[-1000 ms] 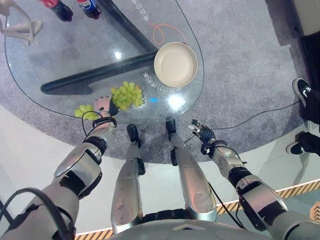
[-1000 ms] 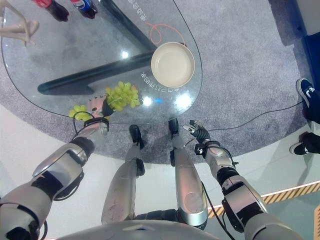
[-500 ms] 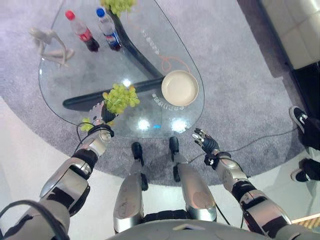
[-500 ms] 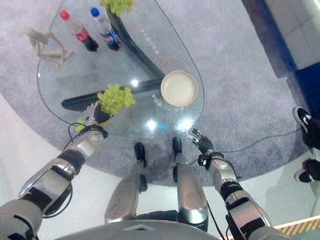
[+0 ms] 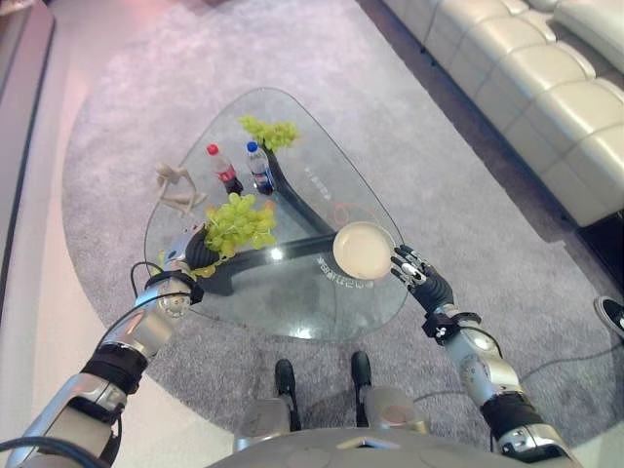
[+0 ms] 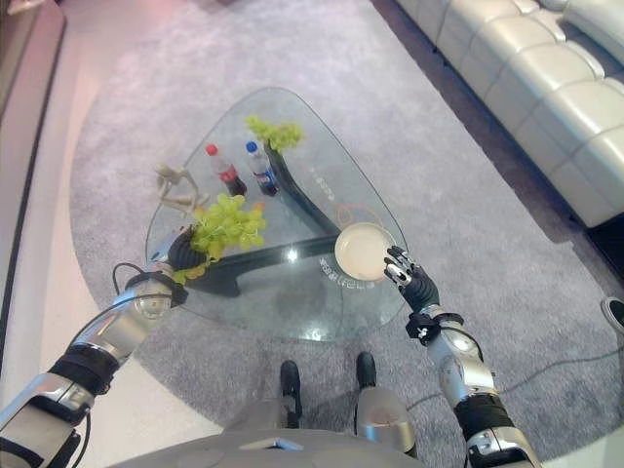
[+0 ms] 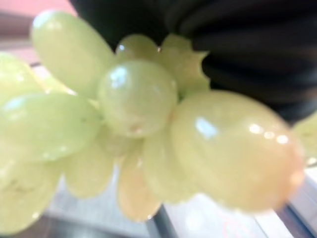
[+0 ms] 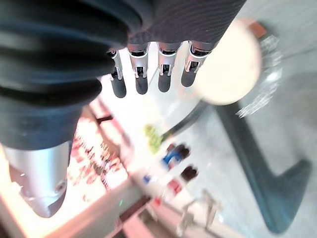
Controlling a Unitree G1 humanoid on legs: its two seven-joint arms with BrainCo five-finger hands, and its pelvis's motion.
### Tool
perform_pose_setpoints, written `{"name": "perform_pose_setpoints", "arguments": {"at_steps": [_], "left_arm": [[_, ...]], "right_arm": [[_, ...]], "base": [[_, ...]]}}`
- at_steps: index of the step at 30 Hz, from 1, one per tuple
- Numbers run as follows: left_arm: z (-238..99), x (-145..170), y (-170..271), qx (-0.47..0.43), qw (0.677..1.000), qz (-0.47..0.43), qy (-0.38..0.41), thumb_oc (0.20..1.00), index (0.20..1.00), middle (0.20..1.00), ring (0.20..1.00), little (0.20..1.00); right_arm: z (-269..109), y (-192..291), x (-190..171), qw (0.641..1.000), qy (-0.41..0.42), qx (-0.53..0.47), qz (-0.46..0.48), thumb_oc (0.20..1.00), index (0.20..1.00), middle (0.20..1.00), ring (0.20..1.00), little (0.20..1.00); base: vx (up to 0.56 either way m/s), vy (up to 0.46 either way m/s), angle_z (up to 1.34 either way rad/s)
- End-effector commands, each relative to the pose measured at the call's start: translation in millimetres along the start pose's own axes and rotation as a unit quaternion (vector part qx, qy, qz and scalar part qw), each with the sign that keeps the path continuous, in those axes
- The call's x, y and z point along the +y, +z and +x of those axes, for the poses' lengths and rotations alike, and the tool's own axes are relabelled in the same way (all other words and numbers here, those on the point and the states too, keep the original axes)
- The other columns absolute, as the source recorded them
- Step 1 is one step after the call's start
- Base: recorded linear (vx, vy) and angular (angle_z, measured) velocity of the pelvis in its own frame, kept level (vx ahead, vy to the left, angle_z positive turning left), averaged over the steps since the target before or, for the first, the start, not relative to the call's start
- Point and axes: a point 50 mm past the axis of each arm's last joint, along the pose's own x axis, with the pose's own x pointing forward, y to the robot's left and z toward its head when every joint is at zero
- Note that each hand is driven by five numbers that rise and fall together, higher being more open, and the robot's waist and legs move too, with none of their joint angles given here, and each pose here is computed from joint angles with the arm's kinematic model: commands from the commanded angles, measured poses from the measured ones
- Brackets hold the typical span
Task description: Pick up fruits into the plate
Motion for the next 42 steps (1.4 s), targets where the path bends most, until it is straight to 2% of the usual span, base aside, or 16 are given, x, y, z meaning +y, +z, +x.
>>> {"name": "perform_pose_setpoints", "arguments": {"at_steps": [1, 7, 9, 12, 18, 21, 26, 29, 37, 42], "left_arm": [[3.9, 48.0, 2.9, -0.061, 0.993, 0.097, 0.021, 0.200, 0.200, 0.200, 0.200, 0.200], [8.5, 101.2, 38.0, -0.161, 0.962, 0.219, 0.034, 0.200, 0.200, 0.200, 0.200, 0.200], [9.0, 106.4, 46.5, -0.186, 0.949, 0.252, 0.037, 0.200, 0.200, 0.200, 0.200, 0.200], [8.2, 114.6, 71.2, -0.250, 0.910, 0.327, 0.036, 0.200, 0.200, 0.200, 0.200, 0.200], [7.4, 116.4, 121.5, -0.366, 0.839, 0.401, 0.027, 0.200, 0.200, 0.200, 0.200, 0.200], [4.0, 115.6, 141.3, -0.415, 0.815, 0.403, 0.027, 0.200, 0.200, 0.200, 0.200, 0.200], [-0.5, 112.1, 160.2, -0.458, 0.797, 0.392, 0.032, 0.200, 0.200, 0.200, 0.200, 0.200], [-8.4, 107.6, 172.7, -0.495, 0.781, 0.380, 0.030, 0.200, 0.200, 0.200, 0.200, 0.200], [-20.4, 88.0, 185.0, -0.538, 0.765, 0.353, 0.001, 0.200, 0.200, 0.200, 0.200, 0.200], [-21.1, 81.2, 188.1, -0.541, 0.766, 0.347, -0.020, 0.200, 0.200, 0.200, 0.200, 0.200]], "right_arm": [[-2.9, 26.0, 2.7, 0.997, 0.067, -0.023, -0.032, 1.000, 1.000, 1.000, 1.000, 1.000], [1.7, 72.5, 7.5, 0.981, 0.164, 0.004, -0.106, 1.000, 1.000, 1.000, 1.000, 1.000], [2.4, 78.9, 11.4, 0.975, 0.189, 0.013, -0.119, 1.000, 1.000, 1.000, 1.000, 1.000], [4.0, 87.3, 25.7, 0.961, 0.246, 0.042, -0.116, 1.000, 1.000, 1.000, 1.000, 1.000], [13.6, 81.2, 63.2, 0.926, 0.357, 0.113, -0.042, 1.000, 1.000, 1.000, 1.000, 1.000], [15.3, 72.5, 82.0, 0.908, 0.395, 0.142, 0.006, 1.000, 1.000, 1.000, 1.000, 1.000], [11.5, 54.3, 105.7, 0.880, 0.435, 0.180, 0.067, 1.000, 1.000, 1.000, 1.000, 1.000], [3.6, 38.8, 125.1, 0.850, 0.468, 0.215, 0.108, 1.000, 1.000, 1.000, 1.000, 1.000], [-4.9, 21.4, 150.0, 0.826, 0.494, 0.233, 0.140, 1.000, 1.000, 1.000, 1.000, 1.000], [-7.8, 18.0, 159.0, 0.816, 0.506, 0.234, 0.149, 1.000, 1.000, 1.000, 1.000, 1.000]], "base": [[0.07, -0.038, 0.10], [0.05, -0.035, 0.12], [0.01, -0.006, 0.02], [0.02, -0.017, 0.06], [0.02, -0.003, 0.07], [0.01, 0.002, 0.01], [0.00, 0.003, 0.03], [-0.02, 0.000, 0.02], [-0.01, 0.002, 0.01], [0.00, 0.000, 0.00]]}}
